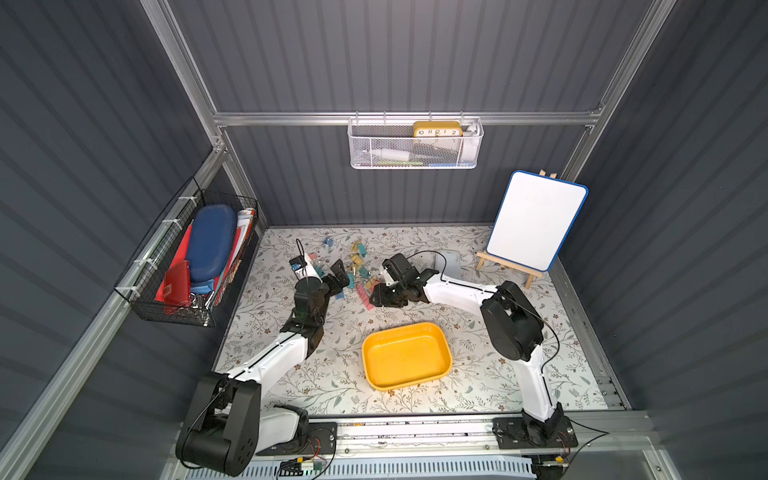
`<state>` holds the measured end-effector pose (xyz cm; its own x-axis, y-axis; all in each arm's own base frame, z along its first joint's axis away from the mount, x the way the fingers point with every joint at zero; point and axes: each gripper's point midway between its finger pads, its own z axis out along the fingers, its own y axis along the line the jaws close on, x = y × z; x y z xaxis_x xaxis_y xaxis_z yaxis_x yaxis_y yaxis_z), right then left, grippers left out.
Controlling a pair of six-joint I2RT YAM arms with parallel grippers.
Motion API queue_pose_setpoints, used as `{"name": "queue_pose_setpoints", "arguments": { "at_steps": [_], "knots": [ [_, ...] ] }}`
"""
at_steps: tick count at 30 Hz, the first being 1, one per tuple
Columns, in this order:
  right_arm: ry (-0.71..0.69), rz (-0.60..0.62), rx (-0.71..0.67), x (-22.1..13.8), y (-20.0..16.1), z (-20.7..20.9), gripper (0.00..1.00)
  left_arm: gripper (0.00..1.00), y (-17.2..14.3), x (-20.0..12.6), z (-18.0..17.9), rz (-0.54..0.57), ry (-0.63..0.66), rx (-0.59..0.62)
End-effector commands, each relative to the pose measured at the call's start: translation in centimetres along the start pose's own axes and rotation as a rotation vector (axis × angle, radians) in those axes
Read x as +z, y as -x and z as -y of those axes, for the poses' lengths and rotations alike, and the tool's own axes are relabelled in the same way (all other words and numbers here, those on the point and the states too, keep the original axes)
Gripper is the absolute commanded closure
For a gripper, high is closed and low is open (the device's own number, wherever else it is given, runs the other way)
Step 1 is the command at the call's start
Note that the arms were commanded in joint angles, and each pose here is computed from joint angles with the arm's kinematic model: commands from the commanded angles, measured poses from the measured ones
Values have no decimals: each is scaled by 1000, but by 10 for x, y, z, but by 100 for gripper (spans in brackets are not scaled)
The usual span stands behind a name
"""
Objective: Put the binder clips in the storage box
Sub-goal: Pick up the binder clip at the center of the board.
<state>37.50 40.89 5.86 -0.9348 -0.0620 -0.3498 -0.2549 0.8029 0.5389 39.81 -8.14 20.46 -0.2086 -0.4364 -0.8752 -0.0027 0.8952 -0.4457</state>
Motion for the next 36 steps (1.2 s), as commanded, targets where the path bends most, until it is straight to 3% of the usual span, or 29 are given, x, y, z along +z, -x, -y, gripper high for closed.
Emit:
{"name": "queue_pose_setpoints", "arguments": {
  "at_steps": [1, 10, 14, 18, 23, 25, 32, 36],
  "knots": [
    [77, 49, -11, -3, 18, -22, 48, 1, 8, -1, 7, 15, -30, -23],
    [5, 102, -20, 15, 32, -1, 51, 1, 5, 1, 11, 1, -51, -29],
    [9, 95, -22, 21, 35, -2, 63, 1, 5, 2, 9, 0, -40, -22],
    [-9, 77, -27, 24, 33, 1, 66, 1, 5, 1, 9, 0, -38, -23],
    [-3, 83, -33, 18, 34, -3, 91, 1, 3, 3, 9, -5, -37, -26],
    [16, 109, -42, 9, 38, -10, 100, 1, 4, 3, 7, -4, -31, -27],
    [97, 205, -62, -56, 48, -49, 100, 1, 8, -1, 8, 15, -31, -22],
    [122, 265, -41, -114, 26, -65, 100, 1, 10, -3, 8, 21, -35, -15]
  ]
}}
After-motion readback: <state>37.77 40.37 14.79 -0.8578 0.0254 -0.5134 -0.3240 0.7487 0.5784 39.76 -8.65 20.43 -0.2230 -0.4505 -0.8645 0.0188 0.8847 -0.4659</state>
